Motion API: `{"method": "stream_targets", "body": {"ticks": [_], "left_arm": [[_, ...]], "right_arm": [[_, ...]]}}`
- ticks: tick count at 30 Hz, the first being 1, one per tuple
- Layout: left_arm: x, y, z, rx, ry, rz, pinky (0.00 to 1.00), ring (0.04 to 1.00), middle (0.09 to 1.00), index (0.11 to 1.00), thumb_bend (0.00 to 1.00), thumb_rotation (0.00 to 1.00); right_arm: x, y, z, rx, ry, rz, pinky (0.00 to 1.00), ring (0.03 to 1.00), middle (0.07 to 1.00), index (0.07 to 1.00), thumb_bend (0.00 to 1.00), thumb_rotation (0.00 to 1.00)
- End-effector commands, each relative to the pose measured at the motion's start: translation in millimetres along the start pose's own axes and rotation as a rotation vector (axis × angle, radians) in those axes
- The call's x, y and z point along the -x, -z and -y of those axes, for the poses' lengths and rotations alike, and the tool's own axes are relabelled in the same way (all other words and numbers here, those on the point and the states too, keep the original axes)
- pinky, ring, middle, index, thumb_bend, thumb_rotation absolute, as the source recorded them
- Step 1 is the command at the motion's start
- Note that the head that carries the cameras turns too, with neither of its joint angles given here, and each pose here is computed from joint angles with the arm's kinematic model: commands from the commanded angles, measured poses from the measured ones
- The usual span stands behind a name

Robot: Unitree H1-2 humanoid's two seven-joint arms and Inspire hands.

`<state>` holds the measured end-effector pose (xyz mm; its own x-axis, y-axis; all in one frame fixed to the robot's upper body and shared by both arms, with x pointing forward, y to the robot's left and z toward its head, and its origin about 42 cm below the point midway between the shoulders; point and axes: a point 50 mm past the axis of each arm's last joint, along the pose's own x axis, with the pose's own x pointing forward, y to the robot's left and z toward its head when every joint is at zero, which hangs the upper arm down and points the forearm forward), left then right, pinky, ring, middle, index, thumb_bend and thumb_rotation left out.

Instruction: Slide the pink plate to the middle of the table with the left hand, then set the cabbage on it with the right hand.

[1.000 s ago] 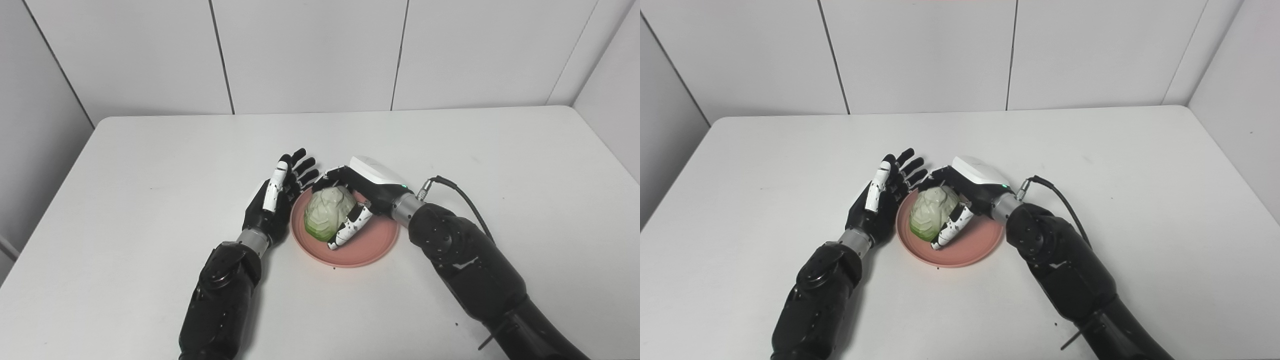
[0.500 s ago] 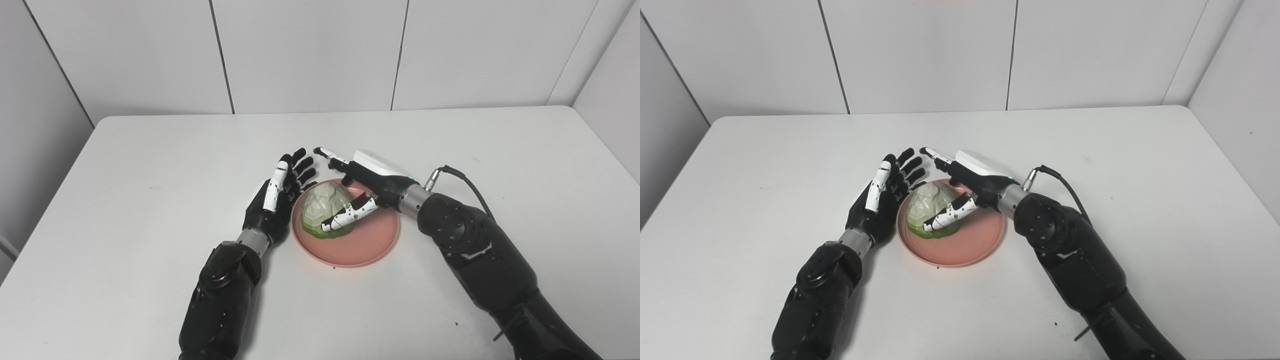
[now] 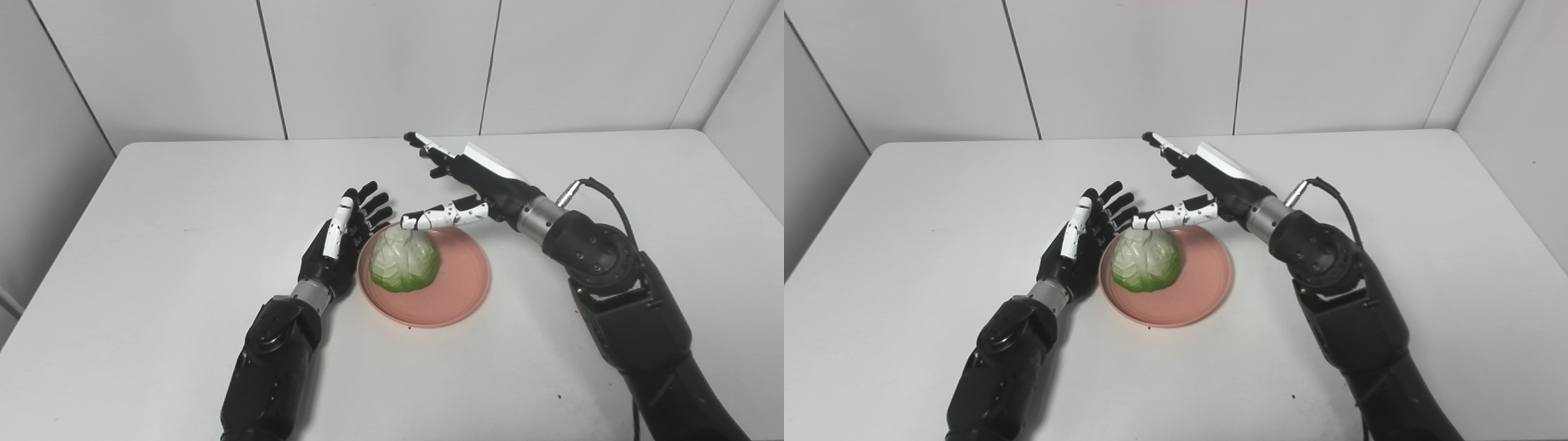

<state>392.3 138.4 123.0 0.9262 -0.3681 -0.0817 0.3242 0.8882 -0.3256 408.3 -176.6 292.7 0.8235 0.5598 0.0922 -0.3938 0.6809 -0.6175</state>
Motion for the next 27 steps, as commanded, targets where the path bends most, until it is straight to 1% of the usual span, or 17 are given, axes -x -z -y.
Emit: {"method": "stream_targets", "body": {"ticks": [1, 3, 4, 5, 6, 7, 9, 11, 13, 15, 18, 19, 21, 23, 25, 27], "left_arm": [[13.1, 25.9, -12.2, 0.018, -0.061, -0.111, 0.91, 0.914, 0.933, 0.931, 0.43, 1.00], [15.5, 25.6, -14.0, 0.013, -0.067, -0.102, 0.91, 0.916, 0.937, 0.936, 0.43, 1.00], [16.3, 25.5, -14.7, 0.011, -0.068, -0.100, 0.92, 0.918, 0.939, 0.938, 0.43, 1.00], [18.1, 25.7, -15.4, 0.004, -0.077, -0.093, 0.92, 0.918, 0.940, 0.939, 0.43, 1.00], [19.3, 25.9, -16.0, 0.000, -0.083, -0.088, 0.91, 0.917, 0.939, 0.938, 0.44, 1.00], [21.7, 25.9, -16.3, -0.011, -0.093, -0.081, 0.91, 0.917, 0.939, 0.938, 0.44, 1.00], [24.8, 25.6, -17.1, -0.024, -0.104, -0.072, 0.91, 0.920, 0.942, 0.944, 0.44, 1.00], [29.3, 25.5, -17.9, -0.049, -0.110, -0.057, 0.92, 0.929, 0.950, 0.953, 0.45, 1.00], [35.1, 25.7, -18.7, -0.082, -0.119, -0.033, 0.93, 0.936, 0.956, 0.959, 0.45, 1.00], [41.8, 27.2, -19.3, -0.109, -0.127, -0.008, 0.94, 0.946, 0.964, 0.967, 0.44, 1.00], [51.3, 30.5, -21.4, -0.123, -0.131, 0.029, 0.98, 0.978, 0.989, 0.990, 0.42, 1.00], [54.4, 31.2, -21.1, -0.128, -0.136, 0.037, 0.98, 0.978, 0.989, 0.990, 0.42, 1.00], [61.8, 32.2, -20.3, -0.148, -0.144, 0.051, 0.99, 0.985, 0.996, 0.996, 0.41, 1.00], [69.0, 33.3, -20.8, -0.166, -0.145, 0.061, 1.00, 0.997, 1.000, 1.000, 0.41, 1.00], [74.2, 34.1, -22.0, -0.178, -0.148, 0.064, 1.00, 0.997, 1.000, 1.000, 0.42, 1.00], [80.9, 35.7, -22.1, -0.186, -0.155, 0.061, 1.00, 0.996, 1.000, 1.000, 0.44, 1.00]], "right_arm": [[4.8, -15.7, 16.2, -0.025, 0.118, 0.094, 0.86, 0.953, 0.985, 1.000, 1.00, 0.62], [13.8, -13.9, 17.8, -0.063, 0.200, 0.101, 0.85, 0.942, 0.976, 1.000, 1.00, 0.71], [16.3, -13.2, 17.7, -0.069, 0.226, 0.099, 0.86, 0.936, 0.968, 1.000, 1.00, 0.75], [23.3, -8.3, 15.3, -0.102, 0.271, 0.091, 0.86, 0.934, 0.963, 1.000, 1.00, 0.77], [27.9, -4.8, 13.5, -0.124, 0.301, 0.086, 0.88, 0.945, 0.973, 1.000, 0.96, 0.85], [35.2, 3.2, 9.4, -0.140, 0.338, 0.077, 0.89, 0.948, 0.977, 1.000, 0.94, 0.87], [43.3, 12.8, 3.4, -0.151, 0.380, 0.070, 0.89, 0.953, 0.983, 1.000, 0.87, 0.98], [52.9, 25.2, -7.0, -0.218, 0.428, 0.055, 0.92, 0.967, 0.994, 1.000, 0.86, 1.00], [63.5, 41.1, -22.4, -0.310, 0.473, 0.023, 0.95, 0.984, 0.999, 1.000, 0.89, 1.00], [72.9, 55.7, -38.4, -0.366, 0.502, -0.006, 0.99, 0.997, 1.000, 1.000, 0.91, 1.00], [87.0, 71.1, -60.1, -0.389, 0.526, -0.041, 1.00, 1.000, 1.000, 1.000, 0.83, 1.00], [91.5, 75.0, -66.1, -0.393, 0.532, -0.048, 1.00, 1.000, 1.000, 1.000, 0.83, 1.00], [100.3, 82.9, -77.8, -0.408, 0.535, -0.059, 1.00, 1.000, 1.000, 1.000, 0.77, 1.00], [106.9, 87.9, -88.4, -0.434, 0.538, -0.079, 1.00, 1.000, 1.000, 1.000, 0.69, 1.00], [109.9, 88.9, -95.5, -0.453, 0.545, -0.099, 1.00, 1.000, 1.000, 1.000, 0.58, 1.00], [112.6, 90.2, -102.0, -0.492, 0.555, -0.097, 1.00, 1.000, 1.000, 1.000, 0.46, 1.00]]}}
